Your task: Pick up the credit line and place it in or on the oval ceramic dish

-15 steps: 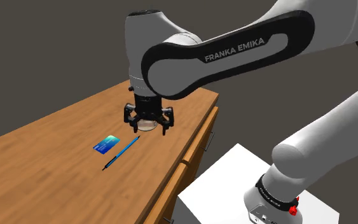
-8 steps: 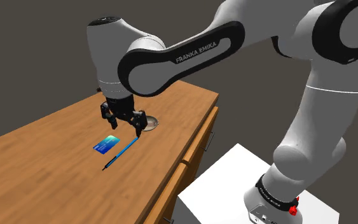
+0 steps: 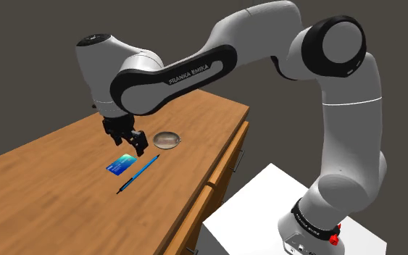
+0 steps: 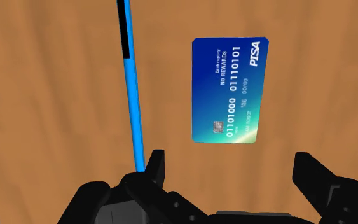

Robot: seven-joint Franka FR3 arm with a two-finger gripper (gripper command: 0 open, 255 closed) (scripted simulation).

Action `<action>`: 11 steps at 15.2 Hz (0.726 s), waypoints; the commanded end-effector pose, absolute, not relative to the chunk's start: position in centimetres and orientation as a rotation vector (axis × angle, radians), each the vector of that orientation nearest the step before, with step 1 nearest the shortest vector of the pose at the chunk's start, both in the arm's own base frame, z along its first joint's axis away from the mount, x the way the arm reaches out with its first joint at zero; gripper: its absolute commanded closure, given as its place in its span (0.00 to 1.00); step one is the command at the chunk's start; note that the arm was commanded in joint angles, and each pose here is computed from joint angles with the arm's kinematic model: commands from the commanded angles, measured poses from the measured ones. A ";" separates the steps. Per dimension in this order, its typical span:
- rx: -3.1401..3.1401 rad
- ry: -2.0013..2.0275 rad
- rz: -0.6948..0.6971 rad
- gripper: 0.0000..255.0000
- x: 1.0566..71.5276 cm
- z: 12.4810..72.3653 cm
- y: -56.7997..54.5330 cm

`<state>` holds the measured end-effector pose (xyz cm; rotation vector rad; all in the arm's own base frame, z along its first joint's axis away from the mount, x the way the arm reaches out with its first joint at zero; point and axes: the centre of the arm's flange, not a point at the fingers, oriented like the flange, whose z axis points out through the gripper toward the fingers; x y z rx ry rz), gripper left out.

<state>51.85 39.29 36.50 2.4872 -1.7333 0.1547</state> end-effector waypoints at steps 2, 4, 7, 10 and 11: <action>2.484 -1.737 0.156 0.00 52.0 34.9 39.1; 2.484 -1.737 0.156 0.00 52.1 33.6 38.9; 2.484 -1.737 0.156 0.00 52.1 33.6 38.9; 2.484 -1.737 0.156 0.00 52.1 33.6 38.9; 2.484 -1.737 0.156 0.00 52.1 33.6 38.9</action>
